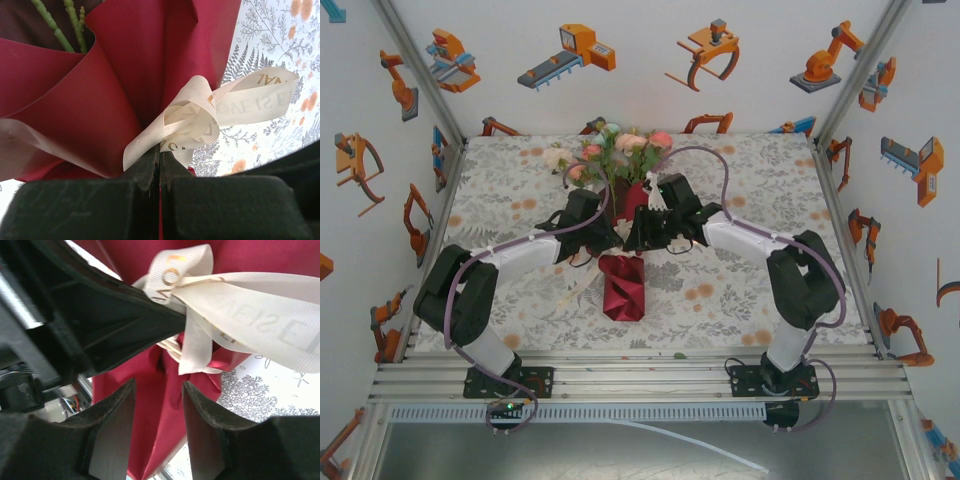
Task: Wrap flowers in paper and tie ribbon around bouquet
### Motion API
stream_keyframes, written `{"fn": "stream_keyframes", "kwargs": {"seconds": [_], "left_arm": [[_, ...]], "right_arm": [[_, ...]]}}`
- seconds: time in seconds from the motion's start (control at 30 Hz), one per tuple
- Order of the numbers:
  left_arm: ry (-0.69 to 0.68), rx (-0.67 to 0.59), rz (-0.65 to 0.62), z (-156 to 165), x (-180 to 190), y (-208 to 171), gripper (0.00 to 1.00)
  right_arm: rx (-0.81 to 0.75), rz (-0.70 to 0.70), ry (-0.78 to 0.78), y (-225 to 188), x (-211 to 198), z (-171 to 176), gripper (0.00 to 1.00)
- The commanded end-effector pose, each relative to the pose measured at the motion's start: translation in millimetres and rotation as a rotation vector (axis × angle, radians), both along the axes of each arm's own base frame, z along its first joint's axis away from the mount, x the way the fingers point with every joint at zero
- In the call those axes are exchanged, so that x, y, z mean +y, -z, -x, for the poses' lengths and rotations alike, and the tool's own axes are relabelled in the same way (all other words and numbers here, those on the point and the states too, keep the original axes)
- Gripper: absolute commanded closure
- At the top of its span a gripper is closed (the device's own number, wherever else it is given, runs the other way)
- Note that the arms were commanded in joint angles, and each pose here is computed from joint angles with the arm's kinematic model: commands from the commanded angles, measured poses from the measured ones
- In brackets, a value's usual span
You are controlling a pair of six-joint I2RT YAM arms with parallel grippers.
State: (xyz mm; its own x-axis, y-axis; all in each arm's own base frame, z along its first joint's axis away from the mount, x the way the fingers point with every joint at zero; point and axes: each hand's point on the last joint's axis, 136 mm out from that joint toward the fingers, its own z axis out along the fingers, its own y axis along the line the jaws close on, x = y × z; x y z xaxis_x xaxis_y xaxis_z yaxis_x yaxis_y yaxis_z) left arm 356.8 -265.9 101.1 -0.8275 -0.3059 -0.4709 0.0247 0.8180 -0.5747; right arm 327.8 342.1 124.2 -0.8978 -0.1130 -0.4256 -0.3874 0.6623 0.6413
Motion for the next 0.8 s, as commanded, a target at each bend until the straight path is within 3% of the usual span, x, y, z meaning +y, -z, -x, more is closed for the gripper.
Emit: {"fn": "stream_keyframes", "kwargs": {"seconds": [0.0, 0.4, 0.63, 0.77], "left_arm": [[-0.011, -0.002, 0.068, -7.3, -6.3, -10.3, 0.97], [-0.019, 0.008, 0.126, -6.4, -5.3, -17.9, 0.98], [-0.044, 0.039, 0.179, -7.0, -4.3, -18.6, 0.98], [-0.078, 0.067, 0.201, -9.0, 0.4, -15.3, 0.98]], "right_arm": [[-0.086, -0.009, -0.018, -9.9, 6.7, -15.0, 0.57], [-0.106, 0.008, -0.026, 8.2, 12.2, -26.1, 0.62], [-0.141, -0.035, -0.051, -5.6, 14.0, -22.0, 0.96], [-0.165, -0.063, -0.078, -13.4, 14.0, -15.4, 1.00]]}}
